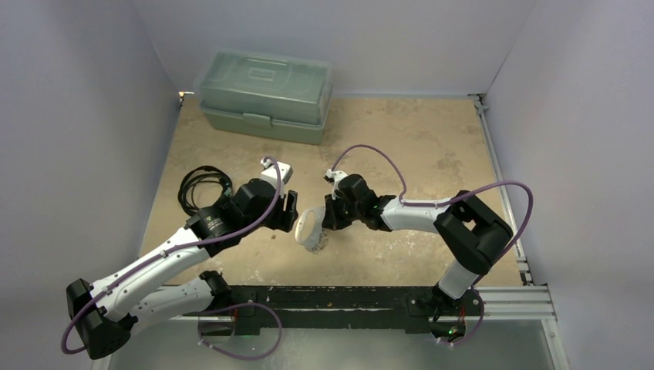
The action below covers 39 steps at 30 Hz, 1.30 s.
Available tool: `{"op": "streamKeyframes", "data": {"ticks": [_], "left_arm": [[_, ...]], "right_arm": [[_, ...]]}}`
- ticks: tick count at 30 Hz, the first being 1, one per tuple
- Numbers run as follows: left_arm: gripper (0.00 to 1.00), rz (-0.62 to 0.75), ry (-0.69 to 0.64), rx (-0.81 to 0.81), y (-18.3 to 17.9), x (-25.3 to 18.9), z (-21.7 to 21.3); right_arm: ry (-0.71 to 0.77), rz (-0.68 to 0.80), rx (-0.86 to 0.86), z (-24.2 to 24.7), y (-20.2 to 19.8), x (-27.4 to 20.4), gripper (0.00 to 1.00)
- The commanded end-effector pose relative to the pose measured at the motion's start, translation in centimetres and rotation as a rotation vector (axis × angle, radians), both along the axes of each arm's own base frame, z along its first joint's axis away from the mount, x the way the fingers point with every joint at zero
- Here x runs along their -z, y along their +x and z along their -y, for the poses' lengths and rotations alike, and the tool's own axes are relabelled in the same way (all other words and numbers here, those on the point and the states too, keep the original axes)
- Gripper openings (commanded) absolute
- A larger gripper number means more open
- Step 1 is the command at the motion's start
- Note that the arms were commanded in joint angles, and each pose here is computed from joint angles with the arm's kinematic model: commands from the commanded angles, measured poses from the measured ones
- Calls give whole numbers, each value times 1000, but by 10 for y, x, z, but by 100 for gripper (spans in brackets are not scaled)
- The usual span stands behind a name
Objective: Put the keys on the keyring
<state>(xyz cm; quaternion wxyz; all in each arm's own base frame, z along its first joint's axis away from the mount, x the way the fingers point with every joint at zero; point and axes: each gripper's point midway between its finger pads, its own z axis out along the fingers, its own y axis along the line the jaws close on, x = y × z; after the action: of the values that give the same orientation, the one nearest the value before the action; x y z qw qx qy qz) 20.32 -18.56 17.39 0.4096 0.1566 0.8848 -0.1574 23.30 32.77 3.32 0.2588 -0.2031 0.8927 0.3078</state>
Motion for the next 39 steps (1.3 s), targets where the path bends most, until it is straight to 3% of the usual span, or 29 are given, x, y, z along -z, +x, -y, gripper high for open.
{"op": "streamKeyframes", "data": {"ticks": [1, 3, 8, 10, 19, 30, 39], "left_arm": [[61, 29, -17, -6, 2, -6, 2], [61, 29, -17, -8, 2, -6, 2], [61, 28, -14, -8, 2, -6, 2], [61, 30, -14, -9, 2, -6, 2], [61, 31, -13, -10, 1, -7, 3], [61, 33, -8, -15, 0, -6, 2], [61, 35, -4, -15, -2, -6, 2]], "right_arm": [[9, 25, -3, -4, 2, -3, 12], [12, 29, -4, -4, 3, -5, 14], [8, 42, 0, -3, 5, -8, 33], [10, 49, 3, -3, 6, -11, 35], [17, 87, 18, 1, 9, -15, 25], [75, 114, 17, -4, 9, -32, 33], [27, 104, 40, 5, 10, -17, 22]]}}
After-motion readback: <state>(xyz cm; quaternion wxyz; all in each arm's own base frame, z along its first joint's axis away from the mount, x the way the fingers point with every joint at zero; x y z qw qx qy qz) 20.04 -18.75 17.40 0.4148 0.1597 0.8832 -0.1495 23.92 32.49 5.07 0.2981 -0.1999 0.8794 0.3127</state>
